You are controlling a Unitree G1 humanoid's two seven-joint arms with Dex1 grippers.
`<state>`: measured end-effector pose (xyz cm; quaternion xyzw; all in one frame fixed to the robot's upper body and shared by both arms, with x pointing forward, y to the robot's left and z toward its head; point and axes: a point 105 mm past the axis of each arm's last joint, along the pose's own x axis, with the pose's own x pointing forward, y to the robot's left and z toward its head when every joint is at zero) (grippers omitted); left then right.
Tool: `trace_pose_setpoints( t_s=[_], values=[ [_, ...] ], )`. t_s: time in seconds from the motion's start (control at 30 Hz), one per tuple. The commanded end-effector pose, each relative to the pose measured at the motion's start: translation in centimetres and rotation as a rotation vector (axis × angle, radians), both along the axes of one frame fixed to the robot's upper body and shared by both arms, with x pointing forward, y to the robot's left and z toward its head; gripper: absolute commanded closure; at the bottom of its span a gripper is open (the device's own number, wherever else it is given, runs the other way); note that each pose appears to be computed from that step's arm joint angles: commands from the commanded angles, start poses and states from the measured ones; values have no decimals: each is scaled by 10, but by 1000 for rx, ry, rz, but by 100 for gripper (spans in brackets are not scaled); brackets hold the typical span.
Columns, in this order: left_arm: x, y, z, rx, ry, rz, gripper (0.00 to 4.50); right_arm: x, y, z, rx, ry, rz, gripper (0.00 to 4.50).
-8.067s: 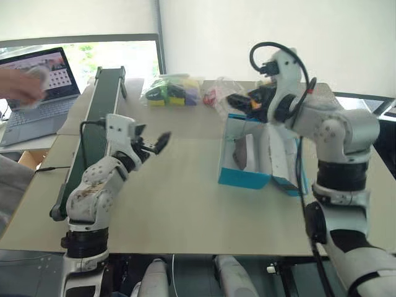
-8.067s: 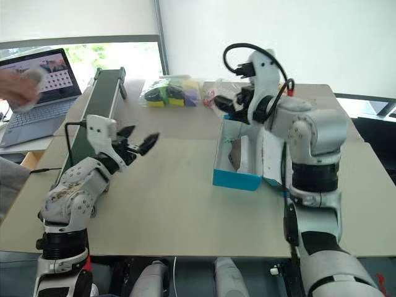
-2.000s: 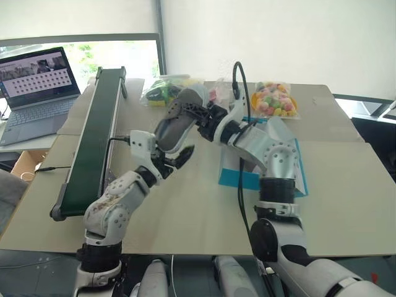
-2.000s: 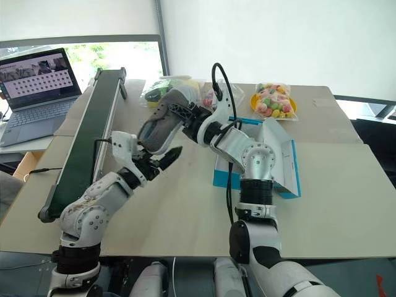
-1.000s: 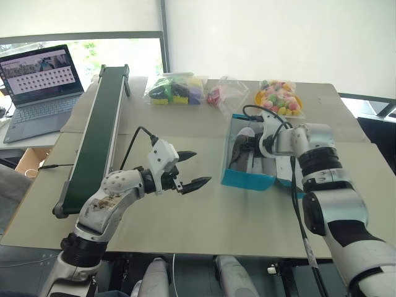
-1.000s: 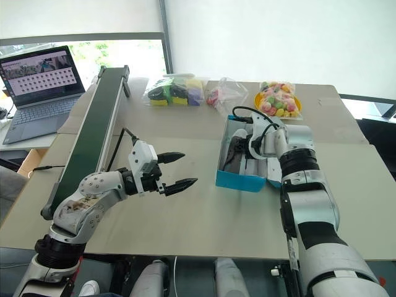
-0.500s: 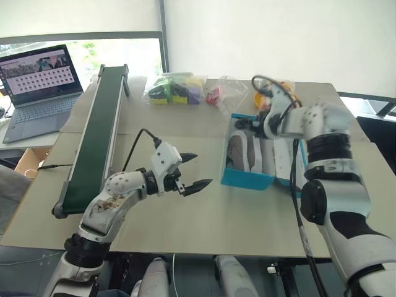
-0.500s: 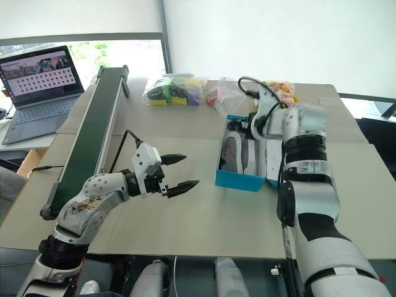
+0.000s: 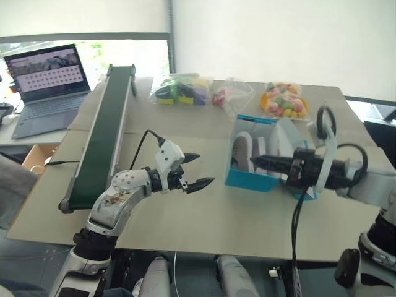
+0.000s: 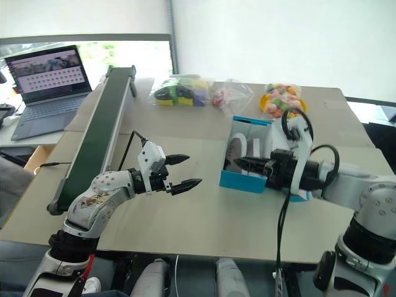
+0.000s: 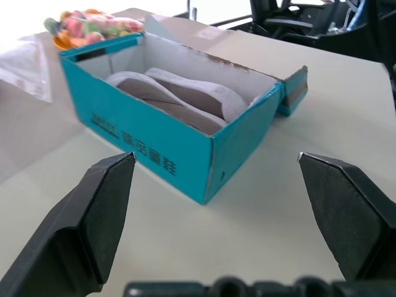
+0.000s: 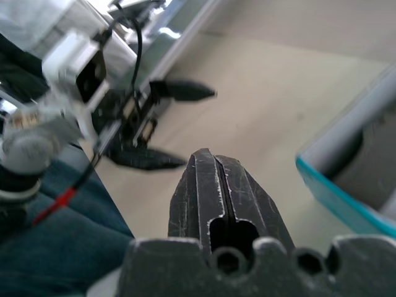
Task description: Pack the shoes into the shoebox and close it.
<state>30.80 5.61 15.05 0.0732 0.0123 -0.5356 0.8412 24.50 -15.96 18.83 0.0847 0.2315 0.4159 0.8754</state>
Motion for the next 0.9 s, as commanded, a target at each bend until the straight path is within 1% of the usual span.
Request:
trace_pose_setpoints(
  t_s=[0.03,0.1,0.17,0.27,0.33,0.4,0.47,0.53,0.63,0.67,0.7,0.9],
  values=[
    [-3,-16,11,-16,-46,-80,0,-6,-26,-50,-182,126,-225,447],
    [-3,-19,11,-16,-43,-99,0,-4,-41,-75,-239,190,-385,447],
    [-3,-21,11,-14,-44,-113,0,2,-50,-86,-232,204,-522,447],
    [-3,-22,12,-13,-44,-124,0,5,-67,-103,-271,244,-702,447],
    [-2,-22,12,-12,-44,-127,0,6,-79,-111,-298,260,-825,447],
    [-1,-22,12,-9,-44,-130,0,9,-81,-114,-268,267,-903,447],
    [-1,-22,12,-9,-43,-131,0,14,-79,-115,-239,269,-942,447],
    [-1,-22,12,-8,-42,-132,0,24,-77,-118,-169,275,-1011,447],
    [-1,-23,12,-7,-42,-131,0,35,-70,-121,-81,291,-1046,447],
    [-2,-22,12,-8,-41,-130,0,42,-66,-120,-15,293,-1060,447],
    [-2,-22,12,-8,-41,-129,0,46,-63,-121,19,301,-1068,447],
    [-3,-22,13,-10,-39,-123,0,71,-64,-126,115,307,-1166,447]
  ],
)
